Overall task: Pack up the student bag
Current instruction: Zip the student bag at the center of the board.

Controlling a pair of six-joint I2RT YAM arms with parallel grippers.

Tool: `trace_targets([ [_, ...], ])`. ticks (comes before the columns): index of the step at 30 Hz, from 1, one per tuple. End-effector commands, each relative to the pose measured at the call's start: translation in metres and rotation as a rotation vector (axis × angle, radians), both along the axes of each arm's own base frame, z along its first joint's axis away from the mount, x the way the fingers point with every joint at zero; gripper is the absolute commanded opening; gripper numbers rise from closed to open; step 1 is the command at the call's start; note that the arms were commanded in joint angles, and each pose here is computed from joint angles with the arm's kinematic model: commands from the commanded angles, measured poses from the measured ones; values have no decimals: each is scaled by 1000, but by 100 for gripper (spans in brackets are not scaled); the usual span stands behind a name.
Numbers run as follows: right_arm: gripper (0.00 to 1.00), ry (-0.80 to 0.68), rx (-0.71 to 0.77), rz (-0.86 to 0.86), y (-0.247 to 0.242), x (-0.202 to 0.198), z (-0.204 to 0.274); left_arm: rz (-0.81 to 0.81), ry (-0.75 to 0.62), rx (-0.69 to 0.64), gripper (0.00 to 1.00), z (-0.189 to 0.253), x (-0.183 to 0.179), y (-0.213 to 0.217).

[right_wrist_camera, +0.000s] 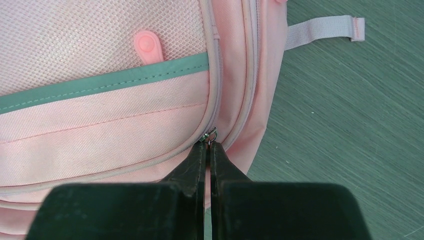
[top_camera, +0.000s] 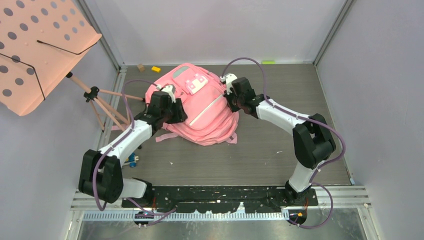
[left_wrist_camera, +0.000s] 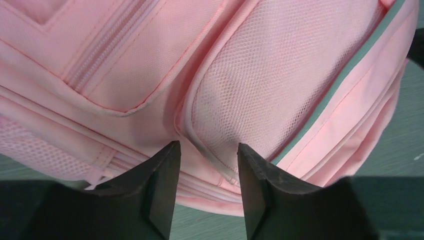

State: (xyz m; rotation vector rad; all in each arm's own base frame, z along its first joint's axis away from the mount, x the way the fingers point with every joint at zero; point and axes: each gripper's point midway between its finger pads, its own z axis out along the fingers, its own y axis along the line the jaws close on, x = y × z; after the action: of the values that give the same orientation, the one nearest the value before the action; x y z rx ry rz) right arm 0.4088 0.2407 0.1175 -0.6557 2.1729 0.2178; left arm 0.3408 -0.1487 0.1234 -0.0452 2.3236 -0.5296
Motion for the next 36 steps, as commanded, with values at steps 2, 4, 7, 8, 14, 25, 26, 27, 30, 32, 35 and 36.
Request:
trace_targets([
  [2,0,-89,58,-9,-4,20,43,-34,-318,211,62,76,12,-4],
  [4,0,-66,83,17,1,15,41,-63,-408,262,69,93,8,-16],
  [7,0,-52,101,29,4,11,40,-168,-504,282,75,103,-1,-51],
  [8,0,-49,104,31,5,10,40,-196,-521,274,75,103,-2,-61],
  [14,0,-32,119,44,6,3,42,-331,-604,261,76,91,5,-117],
  [25,0,11,192,63,12,-13,46,-482,-716,445,77,47,20,-174],
  [26,0,20,202,63,13,-14,46,-468,-723,492,76,43,24,-173],
  [27,0,28,209,59,13,-16,46,-453,-732,525,74,41,26,-173],
  [30,0,36,220,68,15,-18,48,-417,-757,597,56,34,30,-170],
  [32,0,40,224,75,16,-19,48,-387,-765,625,46,31,33,-165],
  [35,0,45,218,78,15,-21,48,-373,-761,645,16,25,33,-160],
  [36,0,40,211,73,14,-19,49,-373,-759,647,6,24,31,-159],
])
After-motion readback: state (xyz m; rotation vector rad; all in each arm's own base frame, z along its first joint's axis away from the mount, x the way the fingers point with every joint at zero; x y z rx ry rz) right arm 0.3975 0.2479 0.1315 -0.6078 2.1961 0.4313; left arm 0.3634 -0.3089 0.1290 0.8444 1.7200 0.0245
